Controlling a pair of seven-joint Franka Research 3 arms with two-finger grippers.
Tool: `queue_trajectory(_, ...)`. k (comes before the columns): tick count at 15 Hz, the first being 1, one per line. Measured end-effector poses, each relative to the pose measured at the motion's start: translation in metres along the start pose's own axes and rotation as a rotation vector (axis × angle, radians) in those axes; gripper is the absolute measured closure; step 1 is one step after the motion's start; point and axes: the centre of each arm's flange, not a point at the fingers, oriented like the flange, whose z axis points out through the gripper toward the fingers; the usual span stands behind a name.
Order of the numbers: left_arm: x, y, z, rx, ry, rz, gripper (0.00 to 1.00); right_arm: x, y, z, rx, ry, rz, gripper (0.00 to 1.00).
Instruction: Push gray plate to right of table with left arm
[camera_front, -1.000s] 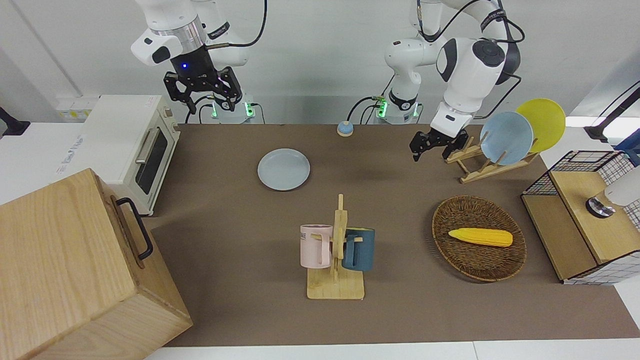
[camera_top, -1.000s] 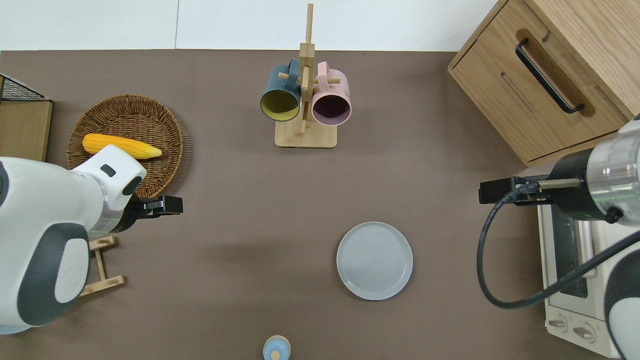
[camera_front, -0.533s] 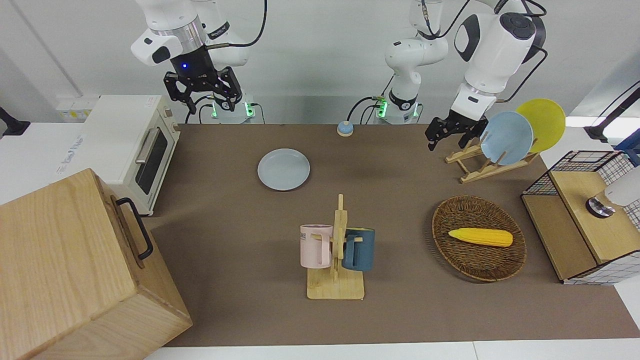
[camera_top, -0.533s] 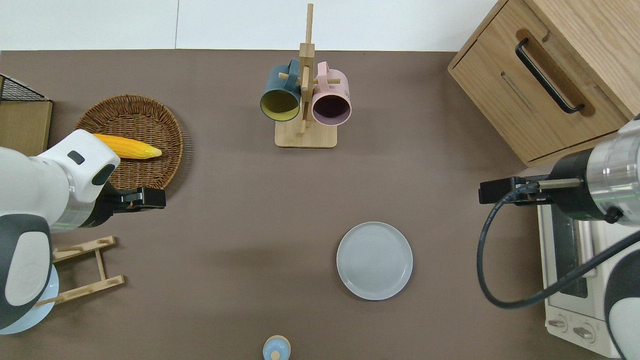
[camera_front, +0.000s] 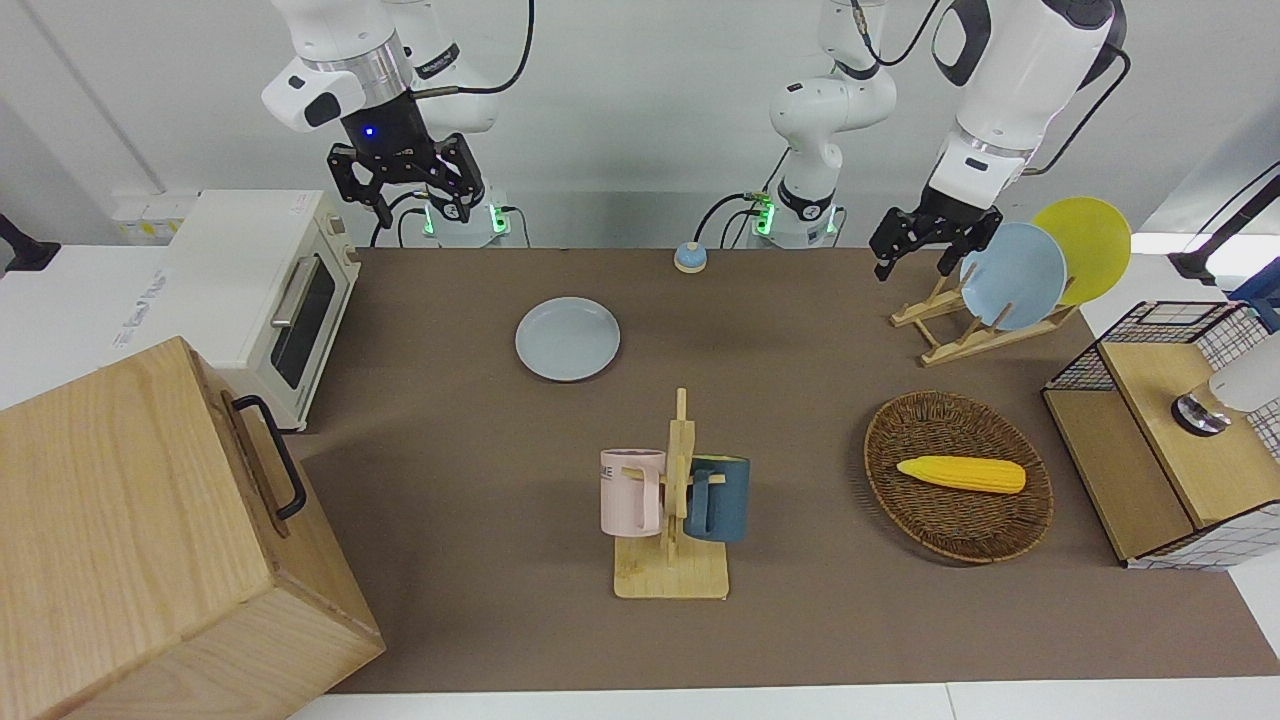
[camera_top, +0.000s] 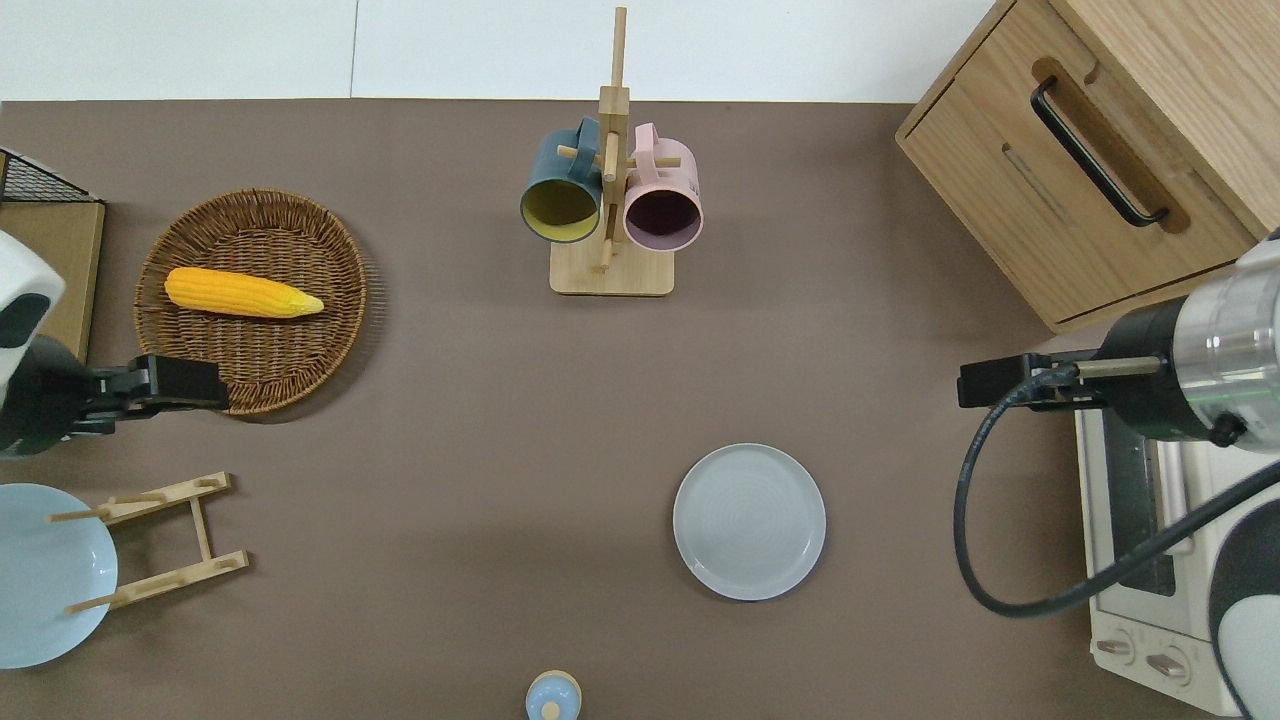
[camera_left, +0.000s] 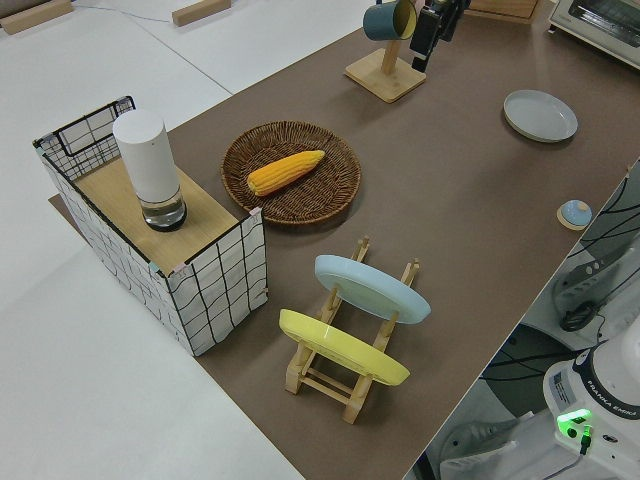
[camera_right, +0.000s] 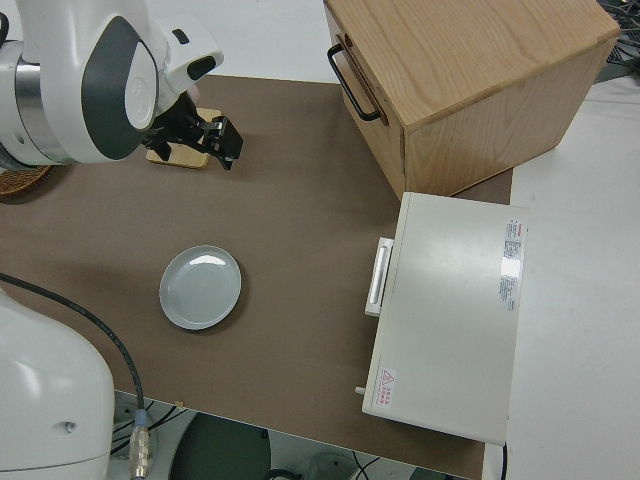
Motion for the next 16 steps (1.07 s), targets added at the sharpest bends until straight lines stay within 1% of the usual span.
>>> queue_trajectory(3, -0.003, -0.012, -0.017, -0.013, -0.015, -0.012, 0.00, 0.000, 0.000, 0.000, 0.000, 0.000, 0.000, 0.00)
queue_trajectory(8, -0.008, -0.015, -0.020, -0.016, -0.060, -0.010, 0.00, 0.000, 0.000, 0.000, 0.000, 0.000, 0.000, 0.00)
queue_trajectory(16, -0.010, -0.014, -0.022, -0.015, -0.066, -0.008, 0.00, 0.000, 0.000, 0.000, 0.000, 0.000, 0.000, 0.00)
